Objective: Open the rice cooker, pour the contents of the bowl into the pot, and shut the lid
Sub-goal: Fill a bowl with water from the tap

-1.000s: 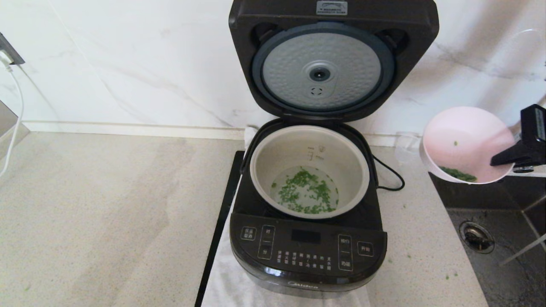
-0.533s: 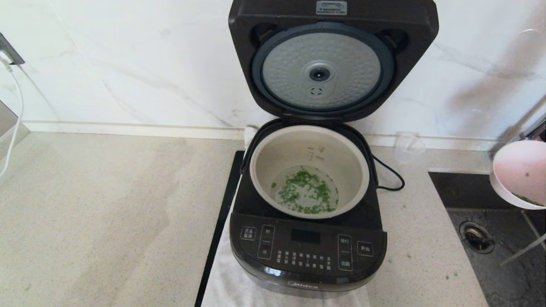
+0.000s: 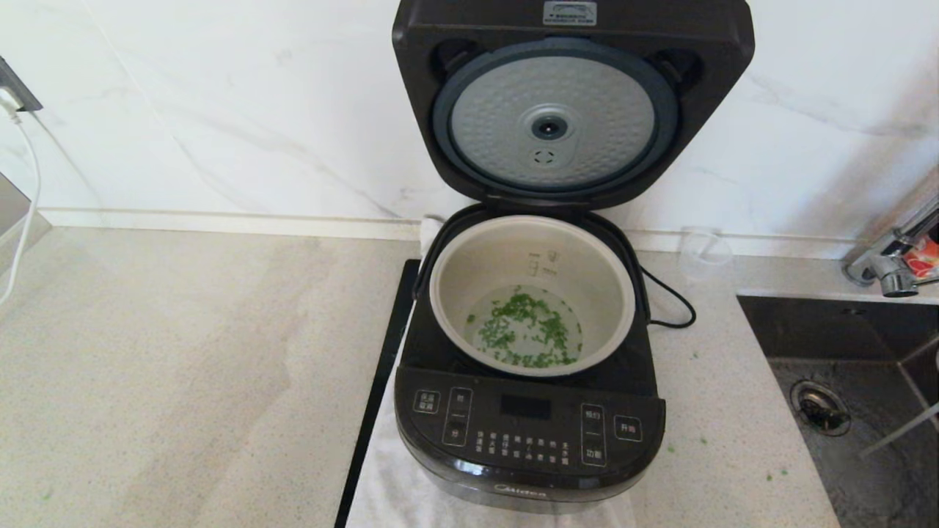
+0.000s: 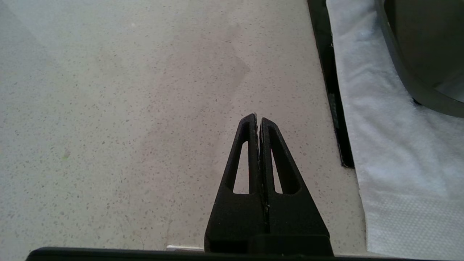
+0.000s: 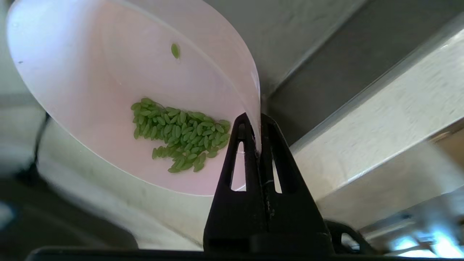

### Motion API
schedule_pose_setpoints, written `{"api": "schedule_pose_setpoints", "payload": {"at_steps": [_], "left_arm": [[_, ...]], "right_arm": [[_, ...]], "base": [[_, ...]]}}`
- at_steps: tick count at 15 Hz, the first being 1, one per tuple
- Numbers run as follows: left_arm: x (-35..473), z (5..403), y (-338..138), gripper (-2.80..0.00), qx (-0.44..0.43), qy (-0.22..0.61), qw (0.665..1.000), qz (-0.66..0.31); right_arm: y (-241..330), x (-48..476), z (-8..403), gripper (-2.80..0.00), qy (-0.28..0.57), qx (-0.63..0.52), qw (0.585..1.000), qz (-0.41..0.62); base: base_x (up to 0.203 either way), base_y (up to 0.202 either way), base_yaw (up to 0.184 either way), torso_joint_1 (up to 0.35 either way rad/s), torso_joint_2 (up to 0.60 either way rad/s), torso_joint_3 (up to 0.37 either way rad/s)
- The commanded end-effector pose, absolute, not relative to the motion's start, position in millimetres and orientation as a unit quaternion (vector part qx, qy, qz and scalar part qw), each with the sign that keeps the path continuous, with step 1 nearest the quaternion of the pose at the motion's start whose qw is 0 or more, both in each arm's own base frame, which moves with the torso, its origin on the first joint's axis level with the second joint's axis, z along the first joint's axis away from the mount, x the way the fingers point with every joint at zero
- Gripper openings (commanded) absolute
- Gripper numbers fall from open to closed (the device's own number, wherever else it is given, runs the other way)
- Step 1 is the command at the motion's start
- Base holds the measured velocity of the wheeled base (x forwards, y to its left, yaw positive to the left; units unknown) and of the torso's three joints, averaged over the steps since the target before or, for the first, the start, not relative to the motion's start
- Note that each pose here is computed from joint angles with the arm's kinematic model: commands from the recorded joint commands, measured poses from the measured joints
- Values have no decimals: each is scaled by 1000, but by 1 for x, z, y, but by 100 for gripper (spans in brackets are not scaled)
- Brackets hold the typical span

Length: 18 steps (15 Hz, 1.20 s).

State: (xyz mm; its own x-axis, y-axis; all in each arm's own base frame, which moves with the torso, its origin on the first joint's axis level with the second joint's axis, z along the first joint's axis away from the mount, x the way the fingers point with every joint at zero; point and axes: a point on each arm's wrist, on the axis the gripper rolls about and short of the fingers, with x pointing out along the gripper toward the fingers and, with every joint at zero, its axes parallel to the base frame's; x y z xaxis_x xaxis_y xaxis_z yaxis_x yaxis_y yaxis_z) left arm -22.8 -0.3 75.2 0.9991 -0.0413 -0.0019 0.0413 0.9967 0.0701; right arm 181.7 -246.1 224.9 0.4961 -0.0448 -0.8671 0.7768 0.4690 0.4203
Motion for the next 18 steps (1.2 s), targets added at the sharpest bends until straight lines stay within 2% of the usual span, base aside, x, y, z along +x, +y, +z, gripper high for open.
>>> {"api": "schedule_pose_setpoints", "payload": {"at_steps": [1, 8, 18], "left_arm": [[-23, 75, 0, -280, 35, 2, 999, -21], [-23, 75, 0, -280, 35, 2, 999, -21], [-23, 75, 0, -280, 35, 1, 999, -21]], "right_arm": [[-292, 174, 186, -280, 427, 486, 707, -287], [-355, 156, 151, -280, 393, 531, 690, -296], [-375, 172, 134, -280, 367, 560, 695, -261]], "base": [[0, 0, 0, 0, 0, 0], [0, 0, 0, 0, 0, 0], [0, 0, 0, 0, 0, 0]]}}
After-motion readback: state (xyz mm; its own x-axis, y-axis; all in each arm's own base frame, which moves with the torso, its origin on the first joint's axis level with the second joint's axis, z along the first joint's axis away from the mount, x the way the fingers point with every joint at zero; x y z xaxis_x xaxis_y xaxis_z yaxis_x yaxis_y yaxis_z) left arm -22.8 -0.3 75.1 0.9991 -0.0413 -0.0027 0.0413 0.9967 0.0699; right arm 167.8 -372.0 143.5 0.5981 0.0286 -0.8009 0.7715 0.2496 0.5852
